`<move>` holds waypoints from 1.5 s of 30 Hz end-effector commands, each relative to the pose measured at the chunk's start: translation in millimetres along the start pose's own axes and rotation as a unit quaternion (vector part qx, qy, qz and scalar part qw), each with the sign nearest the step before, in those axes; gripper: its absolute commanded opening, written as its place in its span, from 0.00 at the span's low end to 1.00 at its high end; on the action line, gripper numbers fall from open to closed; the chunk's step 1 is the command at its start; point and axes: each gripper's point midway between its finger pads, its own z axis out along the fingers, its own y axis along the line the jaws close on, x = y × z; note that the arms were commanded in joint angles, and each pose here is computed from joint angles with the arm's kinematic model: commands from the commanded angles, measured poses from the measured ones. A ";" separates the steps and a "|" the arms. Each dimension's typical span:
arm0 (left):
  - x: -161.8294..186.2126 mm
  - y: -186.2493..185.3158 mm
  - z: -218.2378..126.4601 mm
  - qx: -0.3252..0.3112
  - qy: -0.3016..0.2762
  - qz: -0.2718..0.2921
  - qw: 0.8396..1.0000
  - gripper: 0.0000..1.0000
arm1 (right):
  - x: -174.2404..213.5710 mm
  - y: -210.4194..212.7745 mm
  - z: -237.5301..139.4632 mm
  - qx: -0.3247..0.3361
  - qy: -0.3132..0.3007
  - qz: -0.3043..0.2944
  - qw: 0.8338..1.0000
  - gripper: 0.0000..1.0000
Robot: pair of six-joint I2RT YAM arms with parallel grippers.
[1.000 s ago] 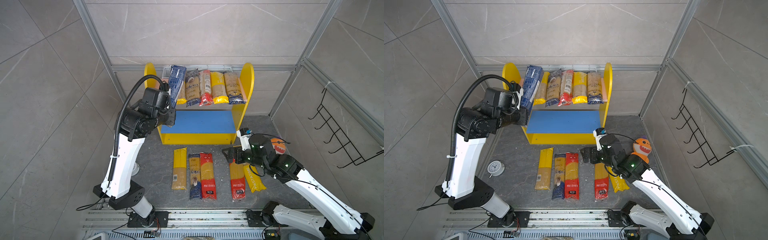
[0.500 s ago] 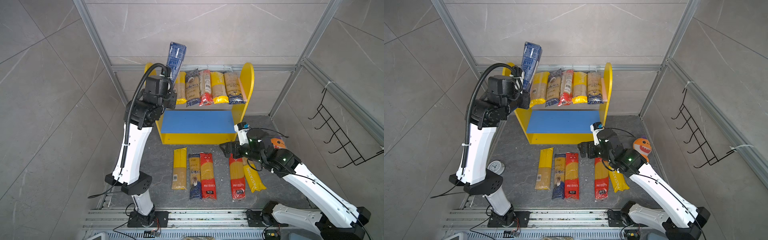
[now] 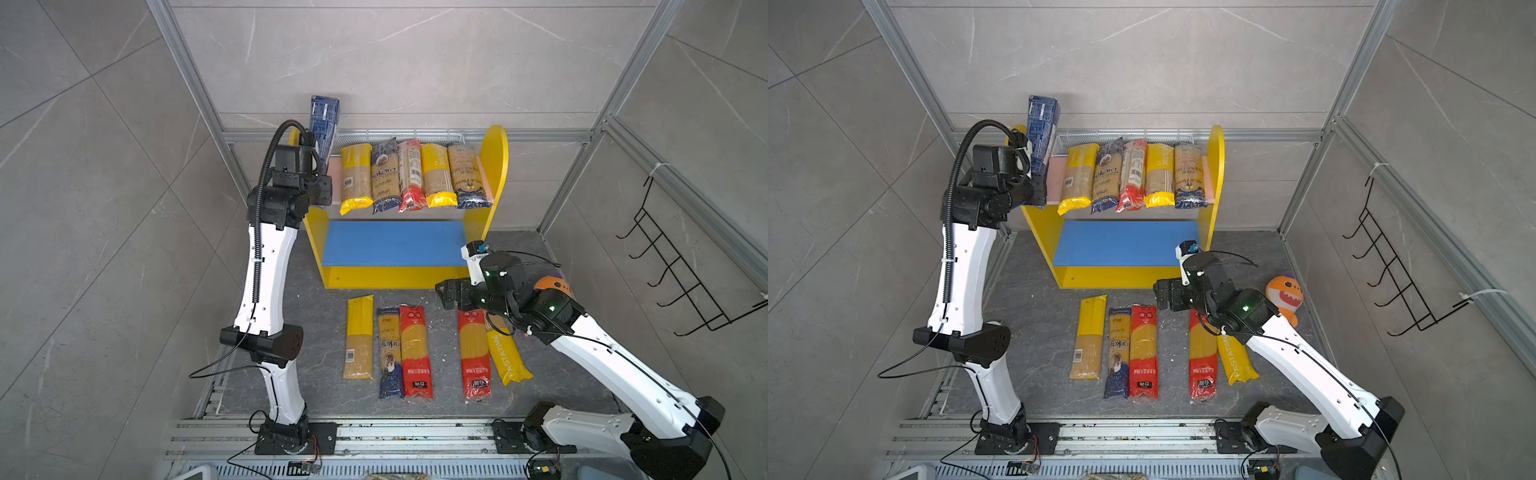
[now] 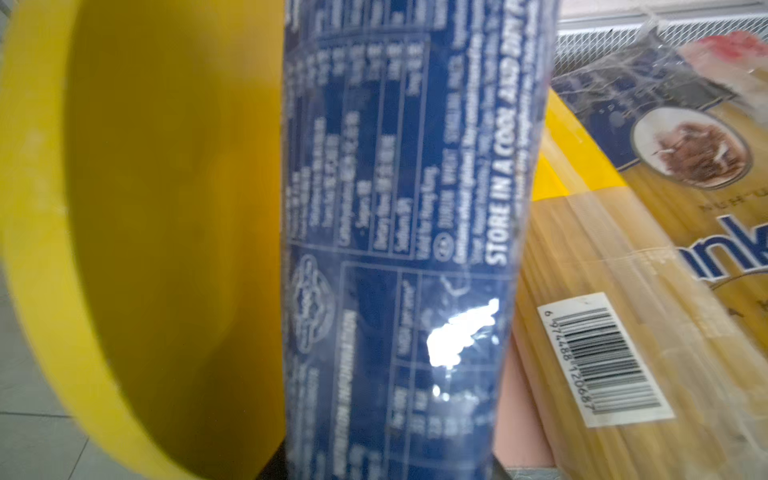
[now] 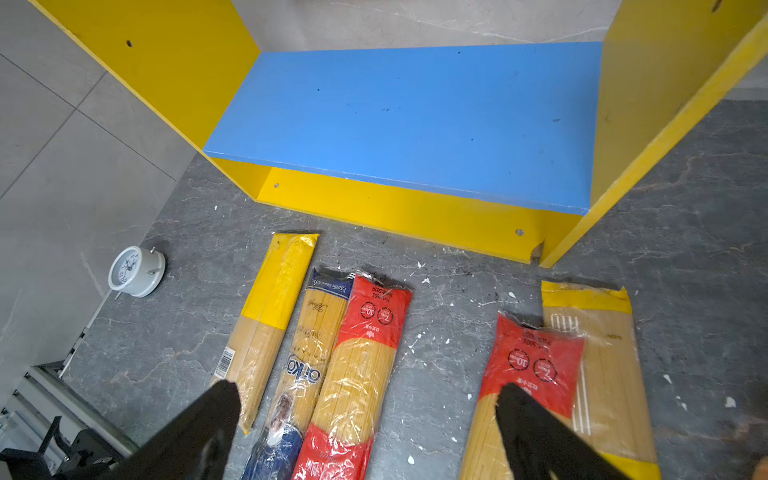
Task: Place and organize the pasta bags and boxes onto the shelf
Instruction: 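Lower the dark blue bag onto the pink shelf, open left gripper, then withdraw the left gripper toward the floor while the right gripper approaches the red bags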
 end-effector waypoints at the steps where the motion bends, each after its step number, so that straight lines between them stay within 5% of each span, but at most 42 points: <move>1: -75.3 1.4 -32.7 0.029 -0.147 -0.051 0.987 0.00 | -10.4 -3.0 0.1 0.011 -0.010 -0.005 1.000 1.00; 6: -73.2 3.6 -23.3 0.039 -0.142 -0.064 0.987 0.07 | -11.7 -4.3 1.9 0.014 -0.009 -0.003 1.000 1.00; 12: -69.2 2.0 -21.1 0.055 -0.133 -0.068 0.987 0.59 | -9.6 -8.8 3.6 0.021 -0.006 0.001 1.000 1.00; 15: -68.0 -1.6 -27.7 0.067 -0.131 -0.066 0.987 0.71 | -8.4 -8.0 3.9 0.019 -0.003 0.001 1.000 1.00; 31: -41.3 -20.0 -91.5 0.133 -0.106 -0.100 0.980 0.78 | 7.6 -13.7 -4.9 0.012 -0.003 0.016 1.000 1.00; 45: 69.2 -16.6 -172.1 0.129 -0.066 -0.146 0.979 0.81 | 49.9 -29.8 -30.7 0.009 0.011 0.042 0.999 1.00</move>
